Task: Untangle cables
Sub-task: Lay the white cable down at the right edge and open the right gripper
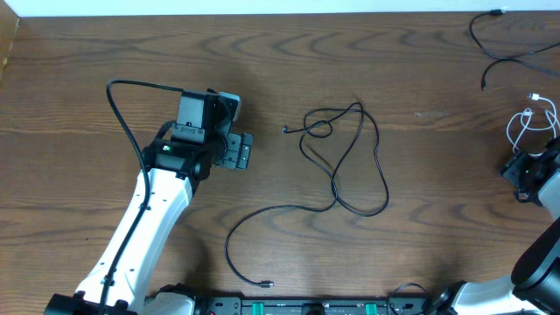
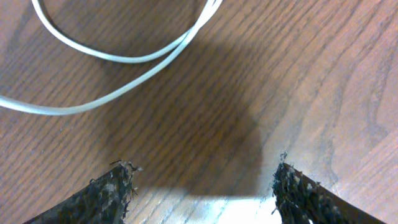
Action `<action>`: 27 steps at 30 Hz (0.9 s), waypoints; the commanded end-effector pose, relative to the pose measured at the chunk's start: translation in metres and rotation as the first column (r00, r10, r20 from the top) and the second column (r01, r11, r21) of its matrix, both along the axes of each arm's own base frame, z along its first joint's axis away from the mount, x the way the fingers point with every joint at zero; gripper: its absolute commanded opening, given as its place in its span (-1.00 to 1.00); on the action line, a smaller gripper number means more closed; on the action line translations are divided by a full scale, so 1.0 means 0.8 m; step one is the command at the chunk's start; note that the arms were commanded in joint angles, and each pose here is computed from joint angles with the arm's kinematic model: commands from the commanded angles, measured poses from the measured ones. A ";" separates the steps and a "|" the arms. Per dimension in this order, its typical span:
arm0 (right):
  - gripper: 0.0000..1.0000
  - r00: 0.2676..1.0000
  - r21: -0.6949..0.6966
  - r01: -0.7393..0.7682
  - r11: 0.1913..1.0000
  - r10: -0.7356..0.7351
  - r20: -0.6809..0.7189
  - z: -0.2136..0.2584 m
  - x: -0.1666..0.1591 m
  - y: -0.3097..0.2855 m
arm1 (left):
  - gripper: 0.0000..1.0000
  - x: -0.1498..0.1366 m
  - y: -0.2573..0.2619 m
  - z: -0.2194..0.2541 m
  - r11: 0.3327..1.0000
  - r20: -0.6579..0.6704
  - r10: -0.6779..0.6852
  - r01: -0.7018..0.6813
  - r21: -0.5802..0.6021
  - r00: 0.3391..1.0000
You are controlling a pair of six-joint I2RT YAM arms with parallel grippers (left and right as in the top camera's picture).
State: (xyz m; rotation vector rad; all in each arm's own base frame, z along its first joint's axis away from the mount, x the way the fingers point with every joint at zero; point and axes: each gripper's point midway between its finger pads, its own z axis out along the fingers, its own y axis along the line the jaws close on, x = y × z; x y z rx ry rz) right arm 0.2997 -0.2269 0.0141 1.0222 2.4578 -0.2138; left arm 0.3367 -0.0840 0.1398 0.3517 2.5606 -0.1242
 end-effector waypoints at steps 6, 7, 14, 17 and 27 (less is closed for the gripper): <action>0.40 1.000 -0.005 0.007 1.000 -0.007 -0.008 -0.027 0.001 -0.003 | 0.74 0.004 0.004 0.003 1.000 0.006 0.015 -0.015 0.007 1.000; 0.40 1.000 -0.003 0.007 1.000 -0.007 -0.011 -0.032 0.002 -0.004 | 0.74 0.004 0.004 0.003 1.000 0.006 0.015 -0.015 0.007 1.000; 0.41 0.999 0.019 0.006 1.000 -0.006 -0.037 -0.083 0.006 -0.006 | 0.74 0.004 0.004 0.003 1.000 0.006 0.015 -0.015 0.007 1.000; 0.41 0.999 0.031 0.003 1.000 -0.002 -0.040 -0.106 0.008 -0.005 | 0.74 0.004 0.004 0.003 1.000 0.006 0.015 -0.015 0.007 1.000; 0.31 0.994 0.163 -0.015 0.987 -0.002 0.107 -0.172 0.046 0.016 | 0.74 0.004 0.004 0.003 1.000 0.006 0.015 -0.015 0.007 1.000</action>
